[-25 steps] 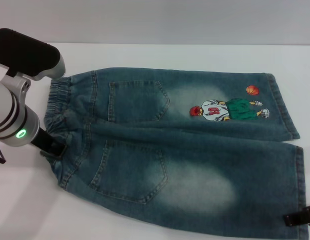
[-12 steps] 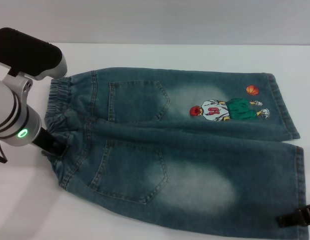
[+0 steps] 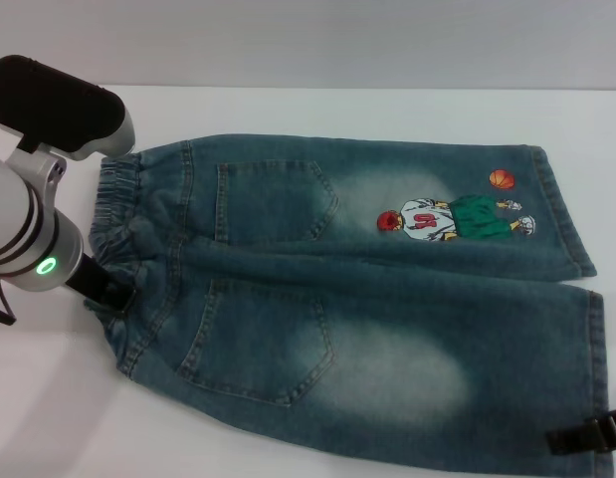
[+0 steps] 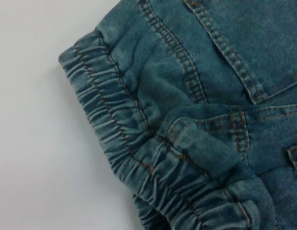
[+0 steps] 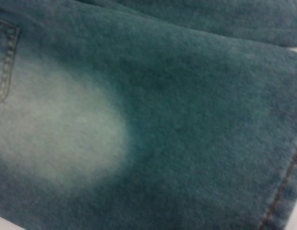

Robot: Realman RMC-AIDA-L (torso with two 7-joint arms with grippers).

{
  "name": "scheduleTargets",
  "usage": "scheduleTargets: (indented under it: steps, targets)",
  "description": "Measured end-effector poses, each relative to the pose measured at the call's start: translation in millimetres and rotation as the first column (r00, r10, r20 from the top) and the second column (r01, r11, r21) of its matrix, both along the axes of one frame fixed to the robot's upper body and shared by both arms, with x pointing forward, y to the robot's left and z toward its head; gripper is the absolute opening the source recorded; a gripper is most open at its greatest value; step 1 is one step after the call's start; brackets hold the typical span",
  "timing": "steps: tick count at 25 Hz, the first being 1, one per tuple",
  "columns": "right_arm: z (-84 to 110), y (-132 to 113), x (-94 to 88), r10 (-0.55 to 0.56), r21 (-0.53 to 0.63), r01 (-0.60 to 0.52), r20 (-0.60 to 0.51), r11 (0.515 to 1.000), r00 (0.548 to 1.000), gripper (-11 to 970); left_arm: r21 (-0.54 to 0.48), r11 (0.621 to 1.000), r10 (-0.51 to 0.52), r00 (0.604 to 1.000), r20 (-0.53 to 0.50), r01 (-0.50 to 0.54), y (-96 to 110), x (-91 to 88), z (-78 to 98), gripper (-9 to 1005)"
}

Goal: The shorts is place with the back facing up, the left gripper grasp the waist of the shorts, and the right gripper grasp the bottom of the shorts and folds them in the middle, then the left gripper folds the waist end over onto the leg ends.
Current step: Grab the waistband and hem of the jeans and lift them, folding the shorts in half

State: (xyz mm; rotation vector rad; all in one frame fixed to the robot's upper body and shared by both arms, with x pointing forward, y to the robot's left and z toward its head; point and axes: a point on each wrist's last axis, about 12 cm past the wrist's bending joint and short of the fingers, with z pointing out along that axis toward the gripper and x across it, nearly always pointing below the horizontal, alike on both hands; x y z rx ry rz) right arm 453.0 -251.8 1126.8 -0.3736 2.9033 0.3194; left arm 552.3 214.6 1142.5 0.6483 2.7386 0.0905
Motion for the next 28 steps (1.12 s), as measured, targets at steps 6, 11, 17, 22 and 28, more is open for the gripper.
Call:
scheduleTargets:
  steps: [6,11,17,22,28]
  targets:
    - [-1.1,-2.1,-2.8,-0.003,-0.008,0.002,-0.021,1.0,1.0,732,-0.002,1.0,0.003,1.0,0.003,-0.003,0.3,0.8,1.0,166]
    - [-2.5,-3.2,-3.9,-0.005,-0.012,0.004,-0.03,1.0,1.0,732,-0.002,1.0,-0.001,1.0,0.008,0.001,-0.8,1.9,2.5,166]
    - [-5.4,-6.6,-5.9,-0.013,-0.025,0.012,-0.045,1.0,0.999,732,-0.003,1.0,-0.005,1.0,0.013,0.005,-2.4,3.2,4.3,166]
    - [-5.1,-8.7,-5.5,-0.022,-0.026,0.021,-0.043,0.999,0.999,732,-0.002,1.0,-0.007,1.0,0.013,0.007,-2.8,3.4,4.7,166]
    - [-4.1,-3.8,-3.0,-0.003,-0.022,0.002,-0.031,1.0,1.0,733,0.0,1.0,-0.013,1.0,0.013,0.013,-4.5,3.3,4.8,167]
